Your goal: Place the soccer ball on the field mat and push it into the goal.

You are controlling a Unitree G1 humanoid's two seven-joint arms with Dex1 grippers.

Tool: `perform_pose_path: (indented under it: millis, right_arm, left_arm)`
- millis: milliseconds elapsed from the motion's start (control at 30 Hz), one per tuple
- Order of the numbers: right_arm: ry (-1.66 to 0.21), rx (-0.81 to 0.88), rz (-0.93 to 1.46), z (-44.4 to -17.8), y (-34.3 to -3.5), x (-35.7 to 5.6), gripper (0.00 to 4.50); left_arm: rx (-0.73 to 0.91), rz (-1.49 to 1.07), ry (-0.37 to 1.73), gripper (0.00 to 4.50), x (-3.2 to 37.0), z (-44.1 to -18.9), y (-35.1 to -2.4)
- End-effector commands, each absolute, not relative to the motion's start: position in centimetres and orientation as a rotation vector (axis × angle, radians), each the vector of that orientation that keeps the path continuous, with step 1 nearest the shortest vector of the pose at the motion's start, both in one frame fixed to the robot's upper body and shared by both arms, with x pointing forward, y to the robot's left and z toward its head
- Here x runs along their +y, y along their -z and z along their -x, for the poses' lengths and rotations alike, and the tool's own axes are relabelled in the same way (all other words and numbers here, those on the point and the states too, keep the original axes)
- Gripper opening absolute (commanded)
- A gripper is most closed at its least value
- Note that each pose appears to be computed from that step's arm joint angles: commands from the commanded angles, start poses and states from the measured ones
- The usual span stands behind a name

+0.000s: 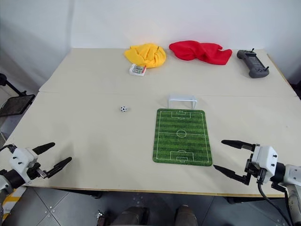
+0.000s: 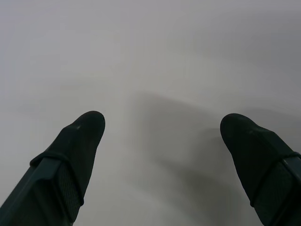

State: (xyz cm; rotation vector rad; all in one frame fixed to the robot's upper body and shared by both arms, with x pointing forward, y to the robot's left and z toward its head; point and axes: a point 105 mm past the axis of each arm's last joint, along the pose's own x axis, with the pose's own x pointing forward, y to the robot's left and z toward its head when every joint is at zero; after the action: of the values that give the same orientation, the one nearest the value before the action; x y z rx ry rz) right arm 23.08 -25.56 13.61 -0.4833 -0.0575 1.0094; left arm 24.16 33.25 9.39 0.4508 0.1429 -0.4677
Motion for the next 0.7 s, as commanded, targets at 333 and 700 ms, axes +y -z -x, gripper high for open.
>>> perform_pose_path:
  millis: [333, 700]
  right_arm:
    - [-0.929, -0.452, 0.226, -22.7, -19.7, -21.2, 4.50]
    - [-0.820, -0.400, 0.324, -22.1, -18.6, -24.3, 4.50]
  left_arm:
    - [0.114, -0.274, 0.482, 4.46, 34.3, -24.1, -10.0]
    - [-0.077, -0.143, 0.664, 4.46, 26.2, -31.9, -15.6]
